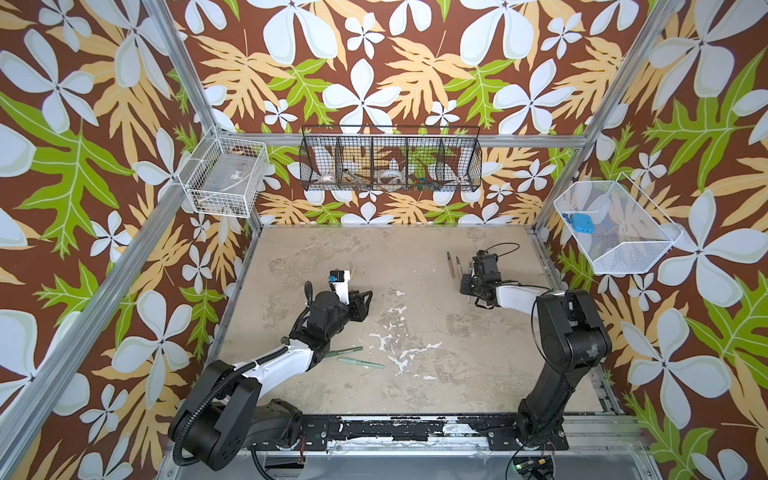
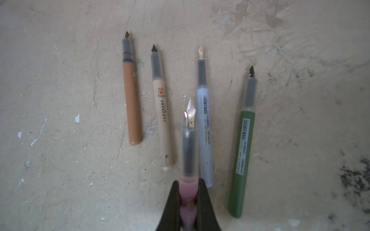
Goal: Open the pen caps
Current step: 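Set the uncapped pink pen beside the other pens and open the right gripper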
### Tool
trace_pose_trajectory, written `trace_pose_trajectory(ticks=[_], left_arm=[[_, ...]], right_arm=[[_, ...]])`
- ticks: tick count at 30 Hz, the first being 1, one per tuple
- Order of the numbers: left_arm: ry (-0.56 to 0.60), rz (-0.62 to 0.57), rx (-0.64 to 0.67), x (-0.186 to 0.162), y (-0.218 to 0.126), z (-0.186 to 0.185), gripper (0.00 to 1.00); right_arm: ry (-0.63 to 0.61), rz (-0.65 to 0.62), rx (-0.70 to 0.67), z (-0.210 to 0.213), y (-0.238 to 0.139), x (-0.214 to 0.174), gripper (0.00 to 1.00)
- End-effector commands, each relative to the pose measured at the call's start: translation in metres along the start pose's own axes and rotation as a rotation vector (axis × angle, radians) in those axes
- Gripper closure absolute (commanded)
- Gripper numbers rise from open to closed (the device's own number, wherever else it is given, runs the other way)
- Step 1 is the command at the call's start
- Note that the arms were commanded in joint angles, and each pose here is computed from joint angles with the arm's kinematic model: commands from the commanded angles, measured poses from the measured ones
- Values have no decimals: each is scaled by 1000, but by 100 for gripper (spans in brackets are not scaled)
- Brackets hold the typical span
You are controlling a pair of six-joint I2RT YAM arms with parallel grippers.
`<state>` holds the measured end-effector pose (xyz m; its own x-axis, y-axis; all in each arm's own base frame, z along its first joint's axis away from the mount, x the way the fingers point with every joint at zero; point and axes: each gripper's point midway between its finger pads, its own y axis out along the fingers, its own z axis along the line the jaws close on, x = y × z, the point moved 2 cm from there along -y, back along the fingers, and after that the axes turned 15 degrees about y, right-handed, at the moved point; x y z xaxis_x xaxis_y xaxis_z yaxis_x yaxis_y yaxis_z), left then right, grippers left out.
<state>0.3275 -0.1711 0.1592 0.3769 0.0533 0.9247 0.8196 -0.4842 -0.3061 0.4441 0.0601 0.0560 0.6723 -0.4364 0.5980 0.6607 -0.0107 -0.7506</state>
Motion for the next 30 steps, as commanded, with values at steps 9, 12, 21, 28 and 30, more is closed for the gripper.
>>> trace_pose_trajectory(ticks=[9, 12, 21, 28, 30], left_arm=[[17, -45, -10, 11, -2, -3, 49], [18, -45, -9, 11, -2, -3, 49], [17, -49, -4, 12, -3, -2, 49], [18, -52, -6, 12, -4, -3, 49], [17, -57, -7, 13, -5, -3, 49]], right_arm=[[-23, 36, -5, 0, 4, -6, 94], [-24, 35, 2, 2, 3, -4, 90], [-34, -3, 42, 13, -13, 11, 83], [-21, -50, 107, 26, -40, 25, 76], [-24, -46, 104, 26, -39, 24, 75]])
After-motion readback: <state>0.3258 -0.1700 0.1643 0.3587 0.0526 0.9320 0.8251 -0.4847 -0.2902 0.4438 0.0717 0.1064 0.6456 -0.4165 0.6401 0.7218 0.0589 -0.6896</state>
